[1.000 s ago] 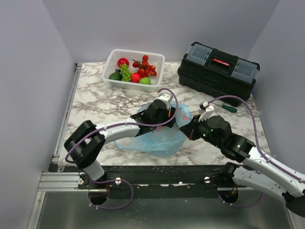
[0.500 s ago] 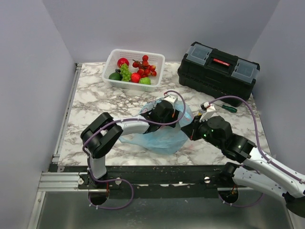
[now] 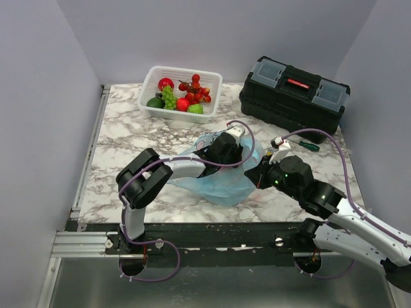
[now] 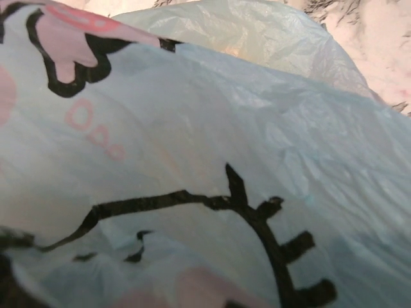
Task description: Take the fake fruits out of the plastic bag
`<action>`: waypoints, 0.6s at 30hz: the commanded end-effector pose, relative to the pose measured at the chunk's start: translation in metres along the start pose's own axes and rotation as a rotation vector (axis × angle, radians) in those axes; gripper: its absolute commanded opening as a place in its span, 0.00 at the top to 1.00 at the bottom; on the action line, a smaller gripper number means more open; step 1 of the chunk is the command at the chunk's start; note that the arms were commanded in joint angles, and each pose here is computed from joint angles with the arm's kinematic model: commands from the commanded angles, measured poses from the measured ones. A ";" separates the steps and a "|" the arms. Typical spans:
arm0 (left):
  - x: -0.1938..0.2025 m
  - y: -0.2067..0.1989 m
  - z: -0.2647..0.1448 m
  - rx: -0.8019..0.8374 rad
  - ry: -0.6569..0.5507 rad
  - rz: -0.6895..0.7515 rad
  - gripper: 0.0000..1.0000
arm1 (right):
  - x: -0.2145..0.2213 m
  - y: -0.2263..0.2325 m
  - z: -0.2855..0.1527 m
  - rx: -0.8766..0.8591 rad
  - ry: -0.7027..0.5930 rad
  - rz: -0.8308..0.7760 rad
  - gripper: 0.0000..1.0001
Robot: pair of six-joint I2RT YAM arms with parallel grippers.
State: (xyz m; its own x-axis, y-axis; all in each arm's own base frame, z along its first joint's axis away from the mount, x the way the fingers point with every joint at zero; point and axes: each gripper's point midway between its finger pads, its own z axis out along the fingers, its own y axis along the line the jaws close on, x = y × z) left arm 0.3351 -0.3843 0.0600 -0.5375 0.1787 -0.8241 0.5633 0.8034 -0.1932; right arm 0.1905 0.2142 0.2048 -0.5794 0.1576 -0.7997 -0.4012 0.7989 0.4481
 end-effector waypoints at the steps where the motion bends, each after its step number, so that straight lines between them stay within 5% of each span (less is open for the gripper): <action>1: -0.017 -0.013 -0.002 0.066 -0.045 0.002 0.62 | -0.010 0.003 -0.007 0.001 -0.022 0.003 0.99; 6: -0.023 -0.013 -0.017 0.066 -0.046 0.001 0.79 | -0.008 0.002 -0.006 0.004 -0.023 0.008 0.99; 18: -0.020 -0.018 -0.066 0.104 0.005 -0.043 0.94 | -0.014 -0.018 -0.002 0.120 -0.071 0.031 0.99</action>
State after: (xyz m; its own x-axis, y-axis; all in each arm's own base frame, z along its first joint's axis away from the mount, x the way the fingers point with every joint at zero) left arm 0.3118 -0.3737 0.1057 -0.5379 0.1424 -0.8309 0.5929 0.7646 -0.2528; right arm 0.1967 0.2086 0.2049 -0.5638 0.1792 -0.8063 -0.3663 0.8207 0.4385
